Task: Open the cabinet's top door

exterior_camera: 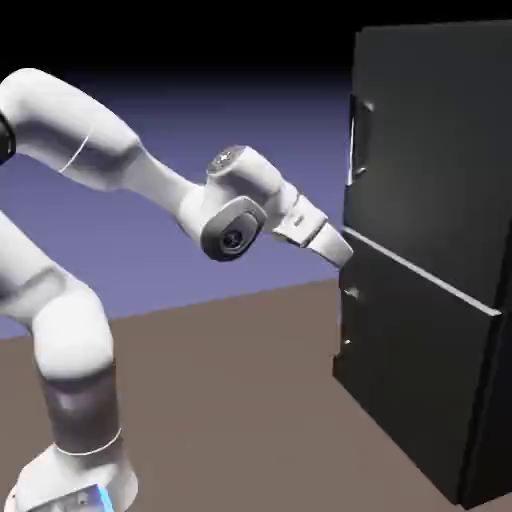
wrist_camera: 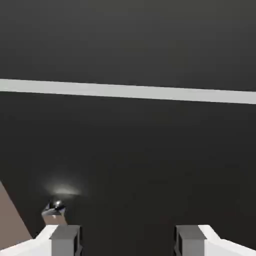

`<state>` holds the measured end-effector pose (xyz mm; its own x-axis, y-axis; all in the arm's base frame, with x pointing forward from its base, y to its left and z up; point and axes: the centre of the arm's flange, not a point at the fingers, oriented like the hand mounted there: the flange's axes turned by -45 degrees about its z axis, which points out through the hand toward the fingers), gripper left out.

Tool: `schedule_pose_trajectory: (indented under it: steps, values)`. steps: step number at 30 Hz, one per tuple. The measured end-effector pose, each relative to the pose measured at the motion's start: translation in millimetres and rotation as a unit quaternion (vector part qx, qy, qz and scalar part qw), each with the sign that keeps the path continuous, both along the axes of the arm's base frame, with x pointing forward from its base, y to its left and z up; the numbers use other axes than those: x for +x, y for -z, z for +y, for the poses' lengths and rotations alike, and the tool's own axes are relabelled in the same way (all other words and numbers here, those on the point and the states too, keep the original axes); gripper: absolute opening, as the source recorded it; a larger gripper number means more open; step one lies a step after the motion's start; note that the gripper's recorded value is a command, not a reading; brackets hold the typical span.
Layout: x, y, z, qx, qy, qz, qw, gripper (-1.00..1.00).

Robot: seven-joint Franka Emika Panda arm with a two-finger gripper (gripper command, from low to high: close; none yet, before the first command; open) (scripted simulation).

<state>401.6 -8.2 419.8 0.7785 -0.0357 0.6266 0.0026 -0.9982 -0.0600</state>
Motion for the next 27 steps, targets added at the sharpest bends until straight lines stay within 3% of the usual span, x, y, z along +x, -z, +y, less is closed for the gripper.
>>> schedule_pose_trajectory:
  steps: [7, 15, 21, 27]
  values:
    - [10, 108, -28, 0.079, 0.062, 0.154, 0.983, 0.00]
    - [-13, 214, -64, 0.109, 0.158, 0.292, 0.937, 0.00]
    - [-39, 261, -100, 0.096, 0.239, 0.346, 0.902, 0.00]
    - [-59, 272, -142, 0.064, 0.319, 0.346, 0.880, 0.00]
